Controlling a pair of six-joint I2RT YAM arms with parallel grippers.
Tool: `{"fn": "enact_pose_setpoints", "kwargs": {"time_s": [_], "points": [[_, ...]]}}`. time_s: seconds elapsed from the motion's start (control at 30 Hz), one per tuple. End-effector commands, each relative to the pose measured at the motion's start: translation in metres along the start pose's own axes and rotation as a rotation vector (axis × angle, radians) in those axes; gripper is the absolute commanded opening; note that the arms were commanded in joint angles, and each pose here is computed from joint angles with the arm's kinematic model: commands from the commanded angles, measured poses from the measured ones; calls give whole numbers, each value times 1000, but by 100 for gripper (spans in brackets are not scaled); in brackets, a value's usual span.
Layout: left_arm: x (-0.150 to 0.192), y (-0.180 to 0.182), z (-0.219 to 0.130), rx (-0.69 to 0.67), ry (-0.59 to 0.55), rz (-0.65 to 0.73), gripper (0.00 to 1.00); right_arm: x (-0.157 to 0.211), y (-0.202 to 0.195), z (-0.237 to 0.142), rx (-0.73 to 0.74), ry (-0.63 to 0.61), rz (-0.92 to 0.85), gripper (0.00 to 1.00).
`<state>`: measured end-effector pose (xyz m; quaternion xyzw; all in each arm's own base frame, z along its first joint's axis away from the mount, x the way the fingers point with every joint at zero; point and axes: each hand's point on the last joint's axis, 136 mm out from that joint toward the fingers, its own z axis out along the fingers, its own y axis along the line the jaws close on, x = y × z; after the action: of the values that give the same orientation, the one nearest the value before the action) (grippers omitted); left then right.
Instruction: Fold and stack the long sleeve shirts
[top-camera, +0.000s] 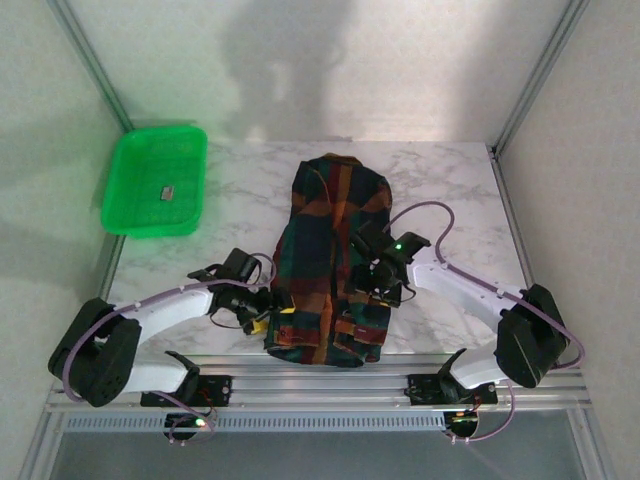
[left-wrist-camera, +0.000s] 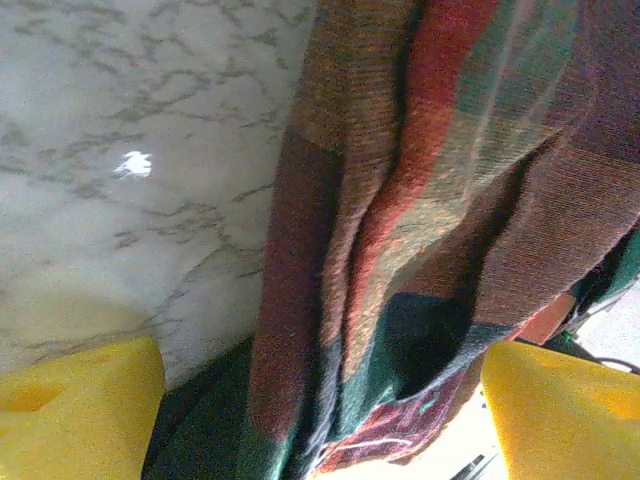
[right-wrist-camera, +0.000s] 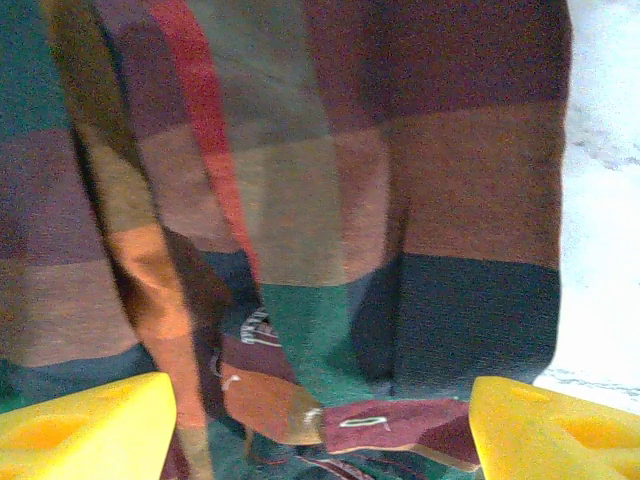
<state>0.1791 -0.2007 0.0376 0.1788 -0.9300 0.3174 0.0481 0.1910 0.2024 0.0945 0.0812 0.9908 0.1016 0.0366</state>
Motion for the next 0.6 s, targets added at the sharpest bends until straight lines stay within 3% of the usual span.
{"fn": "enact_pose_setpoints", "kwargs": {"time_s": [0.0,0.13,0.3,0.4,0.57], "points": [[6,-13,9,60,40,-23,78,16,-27,2,66,30,27,79],[6,-35,10,119,48,-1,68,43,-53,9,38,60,105,80],[9,-28,16,94,71,-3,47,58,-55,32,-99,59,192,83],[10,-26,17,89,76,-1,43,58,-48,47,-159,58,231,87],[9,-29,19,96,86,1,36,49,-31,58,-219,45,257,84]]}}
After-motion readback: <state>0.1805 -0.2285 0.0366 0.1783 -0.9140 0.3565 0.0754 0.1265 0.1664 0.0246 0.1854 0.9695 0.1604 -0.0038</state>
